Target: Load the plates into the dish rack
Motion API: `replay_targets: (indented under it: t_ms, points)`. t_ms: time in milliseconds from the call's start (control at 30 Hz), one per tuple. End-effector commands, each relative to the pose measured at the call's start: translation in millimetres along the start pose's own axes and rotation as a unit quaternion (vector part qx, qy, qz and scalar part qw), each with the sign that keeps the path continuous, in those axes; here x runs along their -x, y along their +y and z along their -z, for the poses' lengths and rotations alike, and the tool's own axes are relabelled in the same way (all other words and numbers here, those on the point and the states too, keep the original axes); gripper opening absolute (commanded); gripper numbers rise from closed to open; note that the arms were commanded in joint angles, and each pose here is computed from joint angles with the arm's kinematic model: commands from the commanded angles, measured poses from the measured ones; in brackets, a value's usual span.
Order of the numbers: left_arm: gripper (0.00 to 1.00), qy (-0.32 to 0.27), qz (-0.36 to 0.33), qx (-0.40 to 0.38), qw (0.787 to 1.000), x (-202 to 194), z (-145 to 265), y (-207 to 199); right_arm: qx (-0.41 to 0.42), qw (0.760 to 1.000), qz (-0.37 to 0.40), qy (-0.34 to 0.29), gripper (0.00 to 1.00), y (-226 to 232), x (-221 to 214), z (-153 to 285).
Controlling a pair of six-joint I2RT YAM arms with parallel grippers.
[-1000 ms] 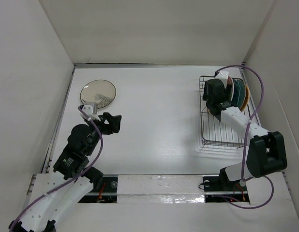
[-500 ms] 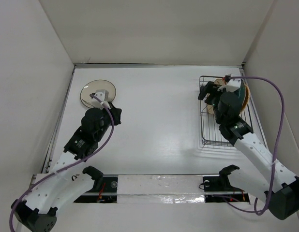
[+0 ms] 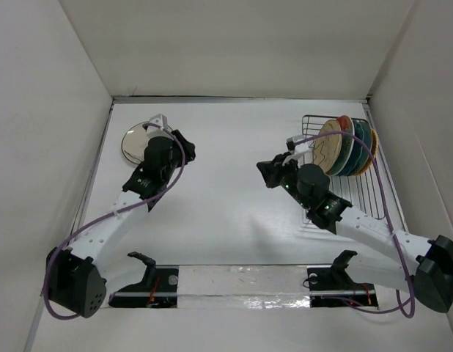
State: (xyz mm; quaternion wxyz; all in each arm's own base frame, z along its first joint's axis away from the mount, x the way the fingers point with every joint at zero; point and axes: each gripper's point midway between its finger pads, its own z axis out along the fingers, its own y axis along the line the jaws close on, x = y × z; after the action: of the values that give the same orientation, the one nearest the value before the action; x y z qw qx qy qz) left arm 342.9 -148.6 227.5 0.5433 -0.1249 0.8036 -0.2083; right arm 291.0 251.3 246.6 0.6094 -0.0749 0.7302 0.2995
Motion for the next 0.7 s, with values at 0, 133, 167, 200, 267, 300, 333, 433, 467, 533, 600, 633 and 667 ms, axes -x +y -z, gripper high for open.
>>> replay_targets:
  t_ms: [0, 133, 167, 200, 267, 300, 333, 433, 467, 533, 600, 633, 667]
  points:
    - [0.41, -0.104, 0.088, 0.020, 0.990, 64.8, -18.1, 20.7, 0.043, 0.999, -0.016, -0.025, 0.07, 19.5, 8.6, -9.1]
    - [0.51, -0.100, 0.151, 0.052, 0.982, 71.7, -49.9, 75.6, 0.045, 0.999, -0.020, -0.017, 0.07, 20.3, 2.0, -14.2]
    - [0.54, -0.090, 0.163, 0.050, 0.981, 71.5, -54.1, 84.3, 0.043, 0.999, -0.021, -0.016, 0.07, 19.5, 0.5, -15.0]
    - [0.54, -0.090, 0.178, 0.058, 0.978, 73.8, -58.0, 96.4, 0.041, 0.999, -0.020, -0.011, 0.07, 18.6, -3.2, -17.1]
    - [0.56, -0.091, 0.193, 0.105, 0.971, 77.0, -66.6, 136.5, 0.036, 0.999, -0.019, 0.000, 0.07, 17.8, -6.3, -19.7]
    - [0.56, -0.087, 0.192, 0.121, 0.970, 76.3, -68.6, 149.3, 0.031, 0.999, -0.019, 0.005, 0.08, 16.6, -7.7, -20.6]
    - [0.56, -0.084, 0.194, 0.137, 0.968, 75.8, -69.9, 161.6, 0.024, 0.999, -0.018, 0.014, 0.09, 13.7, -12.1, -21.1]
    - [0.56, -0.053, 0.227, 0.173, 0.957, 54.6, -73.6, 206.4, 0.023, 0.999, -0.032, 0.013, 0.10, 15.1, -9.3, -18.9]
    - [0.57, -0.041, 0.240, 0.177, 0.954, 44.8, -74.6, 216.3, 0.024, 0.999, -0.034, 0.011, 0.10, 15.9, -7.7, -18.1]
    - [0.57, -0.042, 0.265, 0.197, 0.943, 33.7, -69.0, 239.8, 0.028, 0.999, -0.035, 0.007, 0.11, 16.5, -6.9, -16.6]
    - [0.57, -0.034, 0.274, 0.208, 0.938, 21.6, -70.9, 249.4, 0.030, 0.999, -0.035, 0.007, 0.11, 17.5, -6.1, -16.0]
    - [0.58, -0.030, 0.277, 0.210, 0.937, 19.8, -73.8, 251.1, 0.032, 0.999, -0.036, 0.008, 0.11, 18.4, -5.8, -16.2]
    - [0.58, -0.021, 0.285, 0.218, 0.933, 12.6, -77.7, 259.3, 0.036, 0.999, -0.036, 0.011, 0.11, 20.0, -7.2, -16.5]
